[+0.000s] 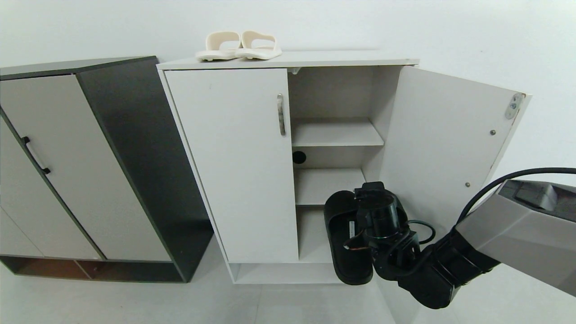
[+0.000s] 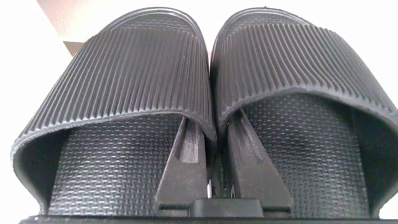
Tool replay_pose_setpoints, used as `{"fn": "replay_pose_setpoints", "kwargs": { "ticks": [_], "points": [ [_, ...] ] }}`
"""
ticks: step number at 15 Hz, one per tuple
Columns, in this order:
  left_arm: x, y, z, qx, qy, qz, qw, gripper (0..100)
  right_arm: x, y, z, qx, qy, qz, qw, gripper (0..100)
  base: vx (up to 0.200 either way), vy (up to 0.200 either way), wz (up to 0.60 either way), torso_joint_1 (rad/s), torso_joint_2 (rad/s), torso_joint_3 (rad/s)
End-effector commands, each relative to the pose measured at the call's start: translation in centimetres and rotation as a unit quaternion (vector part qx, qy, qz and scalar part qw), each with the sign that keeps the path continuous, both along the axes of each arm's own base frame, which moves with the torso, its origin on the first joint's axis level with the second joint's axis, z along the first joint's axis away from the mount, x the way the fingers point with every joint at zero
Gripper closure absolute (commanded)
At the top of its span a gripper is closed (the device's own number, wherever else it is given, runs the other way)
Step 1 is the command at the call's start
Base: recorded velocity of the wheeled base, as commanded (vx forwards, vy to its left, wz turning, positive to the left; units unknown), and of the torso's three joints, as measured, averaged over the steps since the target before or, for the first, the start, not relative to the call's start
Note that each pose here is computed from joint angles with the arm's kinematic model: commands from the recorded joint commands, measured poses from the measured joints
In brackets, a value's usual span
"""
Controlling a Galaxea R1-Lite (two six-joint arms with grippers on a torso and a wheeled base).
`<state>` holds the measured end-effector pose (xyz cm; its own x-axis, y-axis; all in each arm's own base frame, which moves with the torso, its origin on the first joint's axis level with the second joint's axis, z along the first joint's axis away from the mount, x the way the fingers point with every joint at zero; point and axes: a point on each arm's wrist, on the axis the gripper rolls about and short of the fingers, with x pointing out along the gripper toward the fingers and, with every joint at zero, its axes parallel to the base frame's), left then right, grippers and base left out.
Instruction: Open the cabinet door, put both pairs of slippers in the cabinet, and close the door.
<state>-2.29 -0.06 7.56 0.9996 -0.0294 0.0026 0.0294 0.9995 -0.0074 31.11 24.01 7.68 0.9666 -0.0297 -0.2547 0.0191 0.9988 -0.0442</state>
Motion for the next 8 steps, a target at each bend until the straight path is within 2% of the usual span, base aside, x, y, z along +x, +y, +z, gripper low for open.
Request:
{"fn": "replay_pose_setpoints", "kwargs": {
  "ticks": [1,8],
  "points": [
    [0.01,0.00,0.01,0.000,0.001,-0.001,1.0000,100,0.20,-0.18,-0.33,-0.002,0.003,-0.003,1.000,100,0.000,0.000,0.00,0.000,0.00,0.000],
    [0.01,0.00,0.01,0.001,0.000,-0.001,1.0000,100,0.83,-1.02,-0.36,0.001,0.006,-0.006,1.000,100,0.000,0.000,0.00,0.000,0.00,0.000]
  ]
}}
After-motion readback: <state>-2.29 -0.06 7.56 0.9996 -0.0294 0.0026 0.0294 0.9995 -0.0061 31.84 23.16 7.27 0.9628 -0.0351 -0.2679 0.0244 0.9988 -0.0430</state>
